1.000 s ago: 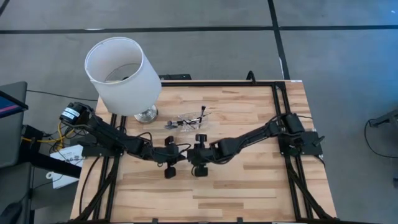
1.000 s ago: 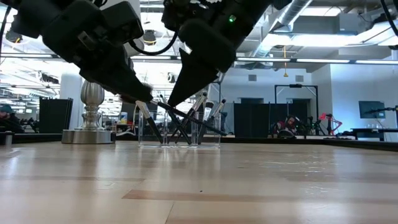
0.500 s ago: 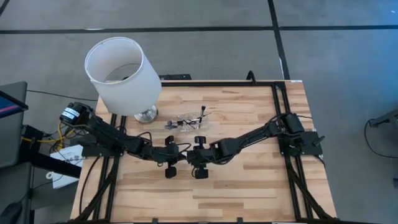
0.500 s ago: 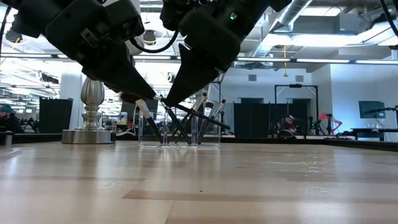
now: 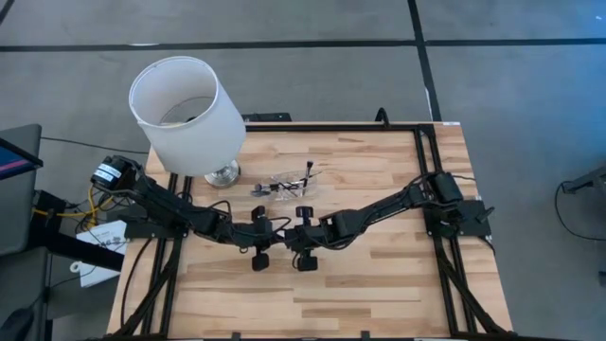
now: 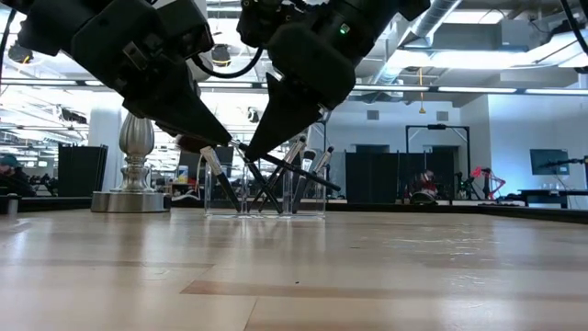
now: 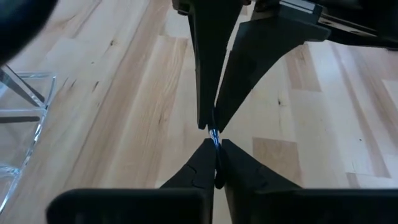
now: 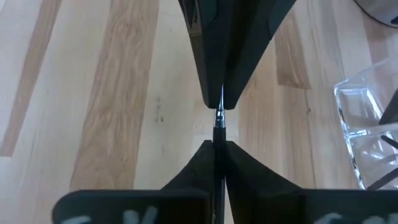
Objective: Put items in baskets/containers
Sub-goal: Put the black eyeshadow brush into the transparent organizer
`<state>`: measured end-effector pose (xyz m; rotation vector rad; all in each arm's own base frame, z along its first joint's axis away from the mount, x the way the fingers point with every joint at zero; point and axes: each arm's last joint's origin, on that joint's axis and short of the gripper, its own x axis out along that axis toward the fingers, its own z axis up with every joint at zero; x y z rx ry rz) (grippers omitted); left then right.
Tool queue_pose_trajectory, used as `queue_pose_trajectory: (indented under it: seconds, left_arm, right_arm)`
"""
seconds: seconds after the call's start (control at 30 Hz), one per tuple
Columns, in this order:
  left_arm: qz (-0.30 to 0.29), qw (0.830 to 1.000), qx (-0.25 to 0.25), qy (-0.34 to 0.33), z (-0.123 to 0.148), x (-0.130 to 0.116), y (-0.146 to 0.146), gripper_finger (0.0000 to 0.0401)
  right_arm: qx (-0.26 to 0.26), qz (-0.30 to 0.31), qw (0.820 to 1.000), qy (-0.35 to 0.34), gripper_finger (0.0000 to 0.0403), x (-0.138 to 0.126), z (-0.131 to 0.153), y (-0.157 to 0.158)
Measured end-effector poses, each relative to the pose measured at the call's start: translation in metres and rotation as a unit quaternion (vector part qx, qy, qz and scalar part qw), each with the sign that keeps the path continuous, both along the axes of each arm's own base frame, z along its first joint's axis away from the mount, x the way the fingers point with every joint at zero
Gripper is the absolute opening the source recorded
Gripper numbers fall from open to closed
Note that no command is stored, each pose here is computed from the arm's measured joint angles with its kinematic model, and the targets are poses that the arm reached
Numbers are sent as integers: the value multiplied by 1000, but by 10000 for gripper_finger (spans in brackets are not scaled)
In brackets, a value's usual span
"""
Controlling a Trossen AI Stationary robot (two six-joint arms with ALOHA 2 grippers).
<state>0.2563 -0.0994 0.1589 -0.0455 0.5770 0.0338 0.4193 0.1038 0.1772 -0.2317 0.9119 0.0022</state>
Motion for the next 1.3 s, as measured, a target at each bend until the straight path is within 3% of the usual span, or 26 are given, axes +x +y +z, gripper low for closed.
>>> queue_pose_trajectory:
  seconds: [0.23, 0.37, 0.5, 0.67, 0.77, 0.87, 0.97, 1.03, 1.13, 1.2, 1.3]
  left_arm:
    - [-8, 1000, 18, -5, 1, 1, 0, 38]
    - [-6, 1000, 19, -6, 1, 1, 1, 63]
    - [-16, 1000, 14, -7, 1, 1, -1, 93]
    - [-14, 1000, 15, -7, 1, 1, -1, 112]
    - [-11, 1000, 17, -6, 1, 1, 0, 112]
    - [-12, 1000, 17, -5, 1, 1, 0, 111]
    - [-12, 1000, 17, -6, 1, 1, 0, 111]
    - [-11, 1000, 16, -7, 1, 1, 0, 112]
    - [-11, 1000, 16, -9, 1, 1, 0, 112]
    - [-11, 1000, 16, -9, 1, 1, 0, 111]
    - [-11, 1000, 16, -8, 1, 1, 0, 108]
  right_arm:
    - [1, -34, 999, -4, 19, -1, 0, -1]
    - [2, -98, 994, 45, 7, -12, -6, -3]
    - [-22, -141, 987, 77, 19, -21, -11, -5]
    - [-45, -120, 989, 76, 19, -32, 10, 2]
    - [-82, -112, 990, 27, 8, -43, 45, 2]
    - [-151, -138, 978, -42, 7, -59, 88, -4]
    - [-209, -210, 946, -135, 13, -80, 133, -13]
    - [-195, -267, 922, -202, 11, -90, 151, -21]
    - [-170, -290, 906, -255, 5, -93, 144, -36]
    - [-156, -268, 911, -271, 7, -89, 120, -47]
    - [-86, -212, 916, -329, 8, -83, 85, -70]
